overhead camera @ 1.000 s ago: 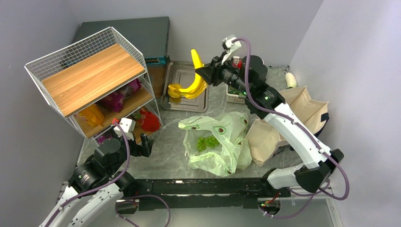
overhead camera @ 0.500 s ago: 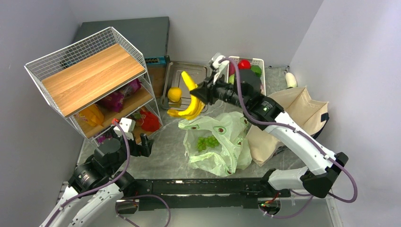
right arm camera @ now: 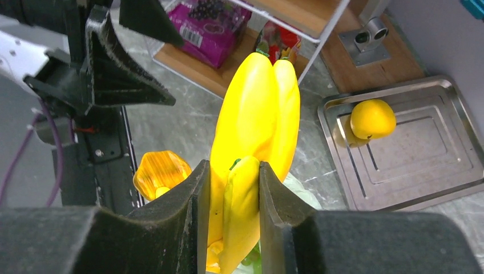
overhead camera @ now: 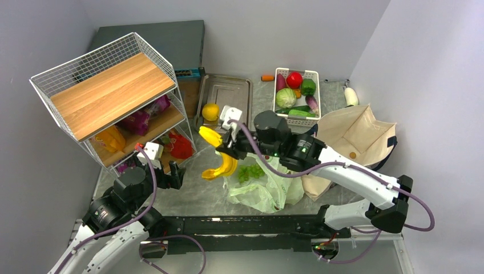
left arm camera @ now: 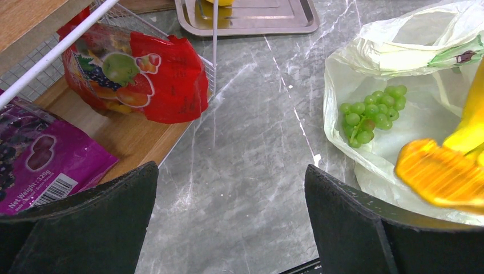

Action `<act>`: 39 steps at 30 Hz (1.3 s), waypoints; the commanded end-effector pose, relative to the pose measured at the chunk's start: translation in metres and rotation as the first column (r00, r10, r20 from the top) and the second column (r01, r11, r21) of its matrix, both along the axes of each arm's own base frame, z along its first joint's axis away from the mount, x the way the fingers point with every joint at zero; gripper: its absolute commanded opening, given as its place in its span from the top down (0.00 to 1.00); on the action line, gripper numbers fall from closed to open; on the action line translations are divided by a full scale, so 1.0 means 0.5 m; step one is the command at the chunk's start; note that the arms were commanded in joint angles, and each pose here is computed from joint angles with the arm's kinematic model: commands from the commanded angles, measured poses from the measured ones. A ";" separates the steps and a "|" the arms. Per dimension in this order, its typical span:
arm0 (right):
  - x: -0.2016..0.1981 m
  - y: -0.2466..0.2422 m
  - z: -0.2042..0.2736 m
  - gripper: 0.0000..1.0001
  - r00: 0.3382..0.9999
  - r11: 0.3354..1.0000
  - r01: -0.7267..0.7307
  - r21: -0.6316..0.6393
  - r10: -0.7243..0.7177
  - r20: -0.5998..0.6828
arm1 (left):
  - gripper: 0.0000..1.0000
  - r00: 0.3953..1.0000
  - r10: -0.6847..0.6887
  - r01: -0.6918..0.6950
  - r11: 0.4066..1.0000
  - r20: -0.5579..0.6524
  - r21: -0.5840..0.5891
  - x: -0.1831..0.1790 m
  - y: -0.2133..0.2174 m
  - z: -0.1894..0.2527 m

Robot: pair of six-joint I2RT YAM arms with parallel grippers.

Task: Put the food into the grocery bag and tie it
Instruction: Place the fake fruit in the grocery bag.

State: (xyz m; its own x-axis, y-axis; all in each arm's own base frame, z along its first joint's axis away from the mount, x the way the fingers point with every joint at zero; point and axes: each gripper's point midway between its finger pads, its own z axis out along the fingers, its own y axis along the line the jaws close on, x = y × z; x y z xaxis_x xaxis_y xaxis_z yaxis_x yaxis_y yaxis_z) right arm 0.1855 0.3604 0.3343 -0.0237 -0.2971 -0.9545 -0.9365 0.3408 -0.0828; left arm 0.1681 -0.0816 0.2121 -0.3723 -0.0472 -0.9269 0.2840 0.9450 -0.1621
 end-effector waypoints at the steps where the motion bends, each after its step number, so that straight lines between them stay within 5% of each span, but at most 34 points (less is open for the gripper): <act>1: 0.014 0.011 -0.034 1.00 0.992 0.994 0.037 -0.103 -0.024 0.121 | 0.01 1.000 0.001 -0.001 1.000 0.020 -0.018 0.007 -0.005 0.013; 18: 0.072 -0.029 -0.164 1.00 0.916 0.890 0.289 -0.352 -0.150 0.372 | 0.01 1.000 0.002 -0.001 1.000 0.026 -0.023 0.006 -0.004 0.015; 39: 0.056 -0.193 -0.284 1.00 0.907 0.692 0.403 -0.599 -0.215 0.361 | 0.01 1.000 -0.005 0.005 1.000 0.019 -0.018 0.007 -0.008 0.012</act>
